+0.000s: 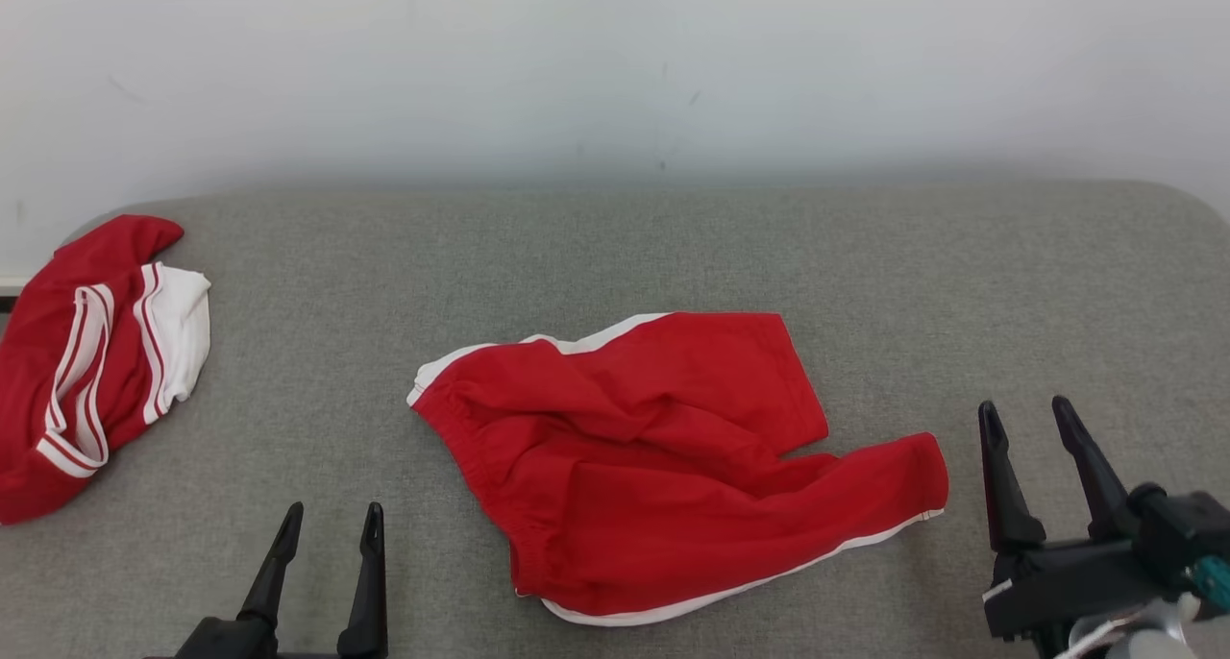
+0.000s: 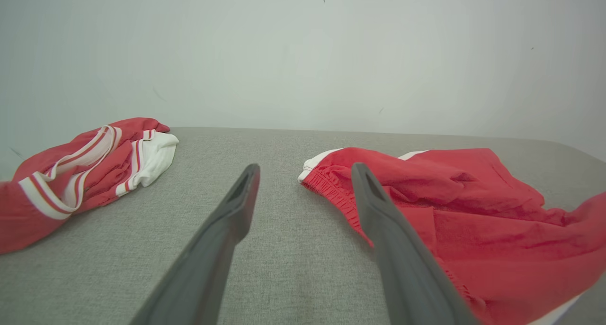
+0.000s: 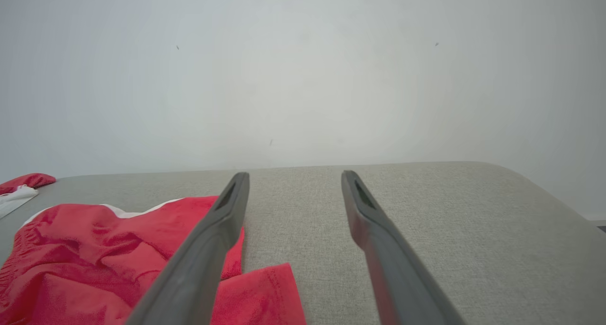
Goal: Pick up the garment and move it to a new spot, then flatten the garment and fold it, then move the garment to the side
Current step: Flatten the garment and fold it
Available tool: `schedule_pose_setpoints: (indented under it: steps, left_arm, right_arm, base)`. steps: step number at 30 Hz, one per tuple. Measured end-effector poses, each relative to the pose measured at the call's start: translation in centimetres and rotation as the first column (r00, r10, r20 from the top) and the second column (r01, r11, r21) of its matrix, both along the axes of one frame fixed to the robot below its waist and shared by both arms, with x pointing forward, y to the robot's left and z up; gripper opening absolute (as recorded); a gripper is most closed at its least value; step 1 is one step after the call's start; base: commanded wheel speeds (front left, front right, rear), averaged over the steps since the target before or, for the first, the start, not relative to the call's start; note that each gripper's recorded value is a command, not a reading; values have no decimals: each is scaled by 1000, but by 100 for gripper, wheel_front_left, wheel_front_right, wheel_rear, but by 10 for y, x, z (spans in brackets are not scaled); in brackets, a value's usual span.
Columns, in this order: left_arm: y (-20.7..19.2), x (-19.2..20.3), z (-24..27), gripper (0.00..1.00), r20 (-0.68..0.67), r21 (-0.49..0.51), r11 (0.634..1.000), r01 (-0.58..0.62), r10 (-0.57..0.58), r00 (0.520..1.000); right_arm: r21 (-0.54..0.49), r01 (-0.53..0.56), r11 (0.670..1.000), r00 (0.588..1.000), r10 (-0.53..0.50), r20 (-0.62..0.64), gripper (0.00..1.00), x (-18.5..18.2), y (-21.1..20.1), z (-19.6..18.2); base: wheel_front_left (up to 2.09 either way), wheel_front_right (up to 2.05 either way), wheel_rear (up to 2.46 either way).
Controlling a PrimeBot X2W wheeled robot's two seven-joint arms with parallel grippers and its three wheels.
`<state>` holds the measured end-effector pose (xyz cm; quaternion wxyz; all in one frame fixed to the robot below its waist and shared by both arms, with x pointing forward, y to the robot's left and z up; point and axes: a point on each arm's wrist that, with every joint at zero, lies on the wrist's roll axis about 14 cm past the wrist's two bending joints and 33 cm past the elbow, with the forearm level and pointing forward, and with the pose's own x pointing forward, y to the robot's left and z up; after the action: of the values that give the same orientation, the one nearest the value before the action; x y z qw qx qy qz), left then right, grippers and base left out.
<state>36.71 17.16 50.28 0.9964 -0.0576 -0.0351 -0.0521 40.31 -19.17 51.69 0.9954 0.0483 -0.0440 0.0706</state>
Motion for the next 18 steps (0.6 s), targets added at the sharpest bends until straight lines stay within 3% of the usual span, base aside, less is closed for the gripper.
schedule_pose_setpoints:
  steps: [18]
  left_arm:
    - [18, -19, 8, 100, 26, 31, 998, -46, 46, 999]
  right_arm:
    - [46, 28, 999, 999, -30, 41, 100, -48, 8, 7]
  base:
    - [0, 0, 0]
